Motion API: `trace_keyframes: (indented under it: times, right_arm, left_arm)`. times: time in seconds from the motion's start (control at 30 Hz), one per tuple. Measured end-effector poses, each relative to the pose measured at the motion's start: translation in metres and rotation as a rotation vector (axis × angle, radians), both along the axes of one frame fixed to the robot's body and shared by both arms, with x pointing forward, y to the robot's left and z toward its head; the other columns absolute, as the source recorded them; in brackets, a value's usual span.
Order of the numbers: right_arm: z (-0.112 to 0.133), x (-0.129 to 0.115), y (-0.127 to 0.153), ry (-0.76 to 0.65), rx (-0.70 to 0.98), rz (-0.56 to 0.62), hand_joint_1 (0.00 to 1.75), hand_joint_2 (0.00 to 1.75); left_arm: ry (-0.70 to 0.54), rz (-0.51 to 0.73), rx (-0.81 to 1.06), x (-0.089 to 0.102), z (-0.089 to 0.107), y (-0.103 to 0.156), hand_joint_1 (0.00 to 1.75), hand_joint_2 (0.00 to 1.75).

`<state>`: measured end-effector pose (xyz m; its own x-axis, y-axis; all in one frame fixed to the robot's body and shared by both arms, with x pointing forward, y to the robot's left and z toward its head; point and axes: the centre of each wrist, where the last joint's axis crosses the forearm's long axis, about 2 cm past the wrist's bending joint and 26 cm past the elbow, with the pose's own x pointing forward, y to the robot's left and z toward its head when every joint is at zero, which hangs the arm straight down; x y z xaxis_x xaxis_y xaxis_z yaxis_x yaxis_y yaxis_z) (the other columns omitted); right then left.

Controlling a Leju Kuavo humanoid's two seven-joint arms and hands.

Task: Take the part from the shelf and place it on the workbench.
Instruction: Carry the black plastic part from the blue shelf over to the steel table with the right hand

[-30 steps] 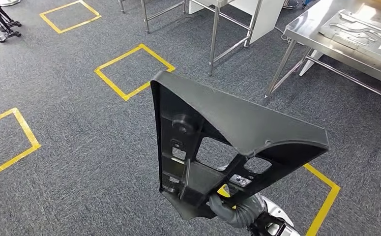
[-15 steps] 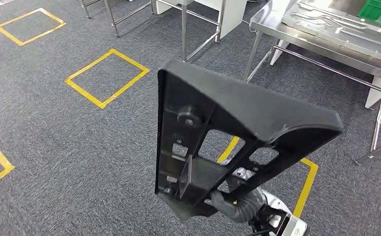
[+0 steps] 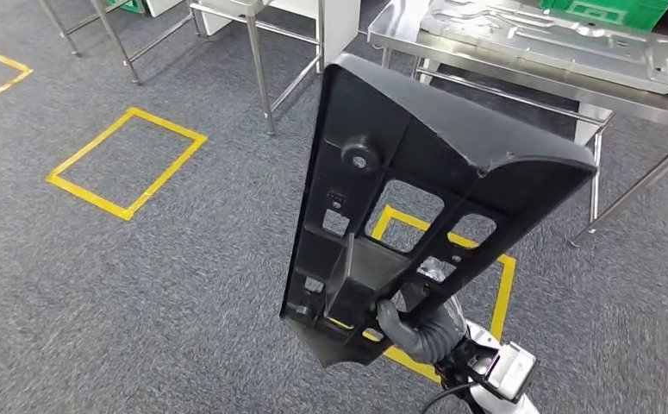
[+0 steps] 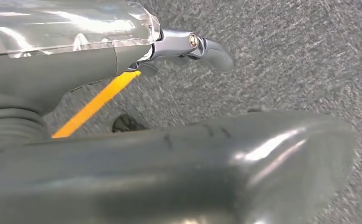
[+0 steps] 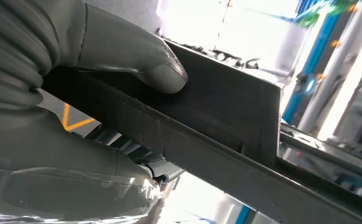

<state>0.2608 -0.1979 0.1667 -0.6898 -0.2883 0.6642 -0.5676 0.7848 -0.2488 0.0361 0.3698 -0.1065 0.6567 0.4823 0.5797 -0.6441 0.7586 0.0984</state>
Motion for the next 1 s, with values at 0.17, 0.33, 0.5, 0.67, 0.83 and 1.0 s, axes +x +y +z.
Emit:
trace_keyframes:
  times: [0.17, 0.33, 0.5, 0.67, 0.83, 1.0]
  right_arm:
    - [-0.0055, -0.0063, -0.0033, 0.013, -0.004, -0.017, 1.68, 1.75]
    - [-0.0069, -0.0066, -0.0035, 0.015, -0.018, -0.004, 1.68, 1.75]
    - [-0.0056, -0.0048, -0.0035, 0.005, -0.032, -0.001, 1.68, 1.75]
    - [-0.0051, -0.0044, -0.0036, 0.001, -0.033, -0.004, 1.68, 1.75]
    - [-0.0071, -0.0059, -0.0035, 0.008, -0.034, -0.005, 1.68, 1.75]
    - [-0.0079, -0.0063, -0.0047, 0.011, -0.035, -0.008, 1.68, 1.75]
  left_arm:
    - [0.001, -0.008, 0.011, 0.0007, 0.0000, -0.0006, 0.00, 0.00]
    - [-0.006, -0.011, 0.012, 0.0003, -0.0001, -0.0015, 0.00, 0.00]
    - [-0.035, -0.015, -0.008, 0.0027, -0.0005, -0.0055, 0.00, 0.00]
    - [-0.061, -0.022, -0.025, 0.0062, -0.0003, -0.0069, 0.00, 0.00]
    - [-0.052, -0.024, -0.027, 0.0008, -0.0009, -0.0072, 0.00, 0.00]
    - [-0.052, -0.027, -0.027, 0.0016, -0.0009, -0.0074, 0.00, 0.00]
